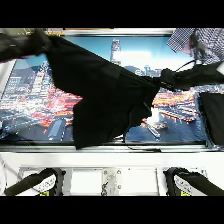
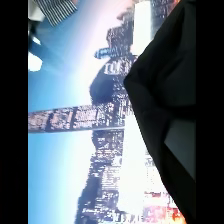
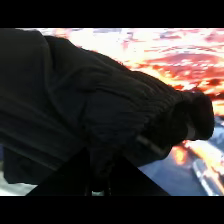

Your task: Fold the clothes and pants, and hang the long-sleeved shirts on hangers.

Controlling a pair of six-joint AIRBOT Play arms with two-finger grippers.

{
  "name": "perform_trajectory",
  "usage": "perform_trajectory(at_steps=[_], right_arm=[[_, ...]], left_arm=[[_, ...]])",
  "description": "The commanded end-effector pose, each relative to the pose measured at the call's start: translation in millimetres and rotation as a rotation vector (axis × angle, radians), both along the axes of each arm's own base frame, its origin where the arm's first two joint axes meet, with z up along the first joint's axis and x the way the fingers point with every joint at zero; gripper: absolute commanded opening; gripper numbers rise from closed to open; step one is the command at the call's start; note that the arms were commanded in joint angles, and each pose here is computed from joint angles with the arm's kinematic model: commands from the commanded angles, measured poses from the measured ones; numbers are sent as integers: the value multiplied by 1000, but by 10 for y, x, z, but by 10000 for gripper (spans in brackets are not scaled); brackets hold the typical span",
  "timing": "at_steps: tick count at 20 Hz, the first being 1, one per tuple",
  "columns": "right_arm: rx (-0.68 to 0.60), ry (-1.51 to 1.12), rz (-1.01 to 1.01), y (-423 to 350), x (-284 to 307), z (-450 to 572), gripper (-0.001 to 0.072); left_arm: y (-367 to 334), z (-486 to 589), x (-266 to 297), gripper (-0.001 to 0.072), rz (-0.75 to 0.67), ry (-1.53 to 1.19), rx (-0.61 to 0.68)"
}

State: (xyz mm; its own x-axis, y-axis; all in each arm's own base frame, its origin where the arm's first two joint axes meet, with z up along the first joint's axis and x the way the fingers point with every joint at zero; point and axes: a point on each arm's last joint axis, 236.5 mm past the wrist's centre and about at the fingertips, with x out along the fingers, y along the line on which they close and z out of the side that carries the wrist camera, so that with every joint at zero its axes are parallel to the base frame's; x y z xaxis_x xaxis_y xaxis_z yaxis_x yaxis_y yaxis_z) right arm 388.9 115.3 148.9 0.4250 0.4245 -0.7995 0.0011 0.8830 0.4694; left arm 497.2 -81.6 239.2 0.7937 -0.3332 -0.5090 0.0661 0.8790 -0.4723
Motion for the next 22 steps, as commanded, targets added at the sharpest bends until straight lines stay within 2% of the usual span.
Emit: perform_trajectory(at_steps=[1,4,6,8,10,17,22], right_arm=[[-53,24,-48,-147,475,-557,24],[-80,-12,-27,-177,564,-590,24],[-169,-4,-17,-339,495,-621,24],[-262,33,16,-501,341,-715,24],[-302,76,30,-582,195,-897,24],[-314,266,70,-515,-404,-1946,24],[-322,309,62,-531,-668,-2410,24]], left_arm=[[-152,-742,402,5,-13,106,-9],[-160,-918,319,4,-35,175,11],[-97,-935,152,4,-42,215,36],[-44,-1065,-128,4,-40,258,61],[-23,-1439,-507,5,-40,350,68],[-117,-3103,-1783,4,-38,629,92],[-234,-3639,-2163,4,-82,762,129]])
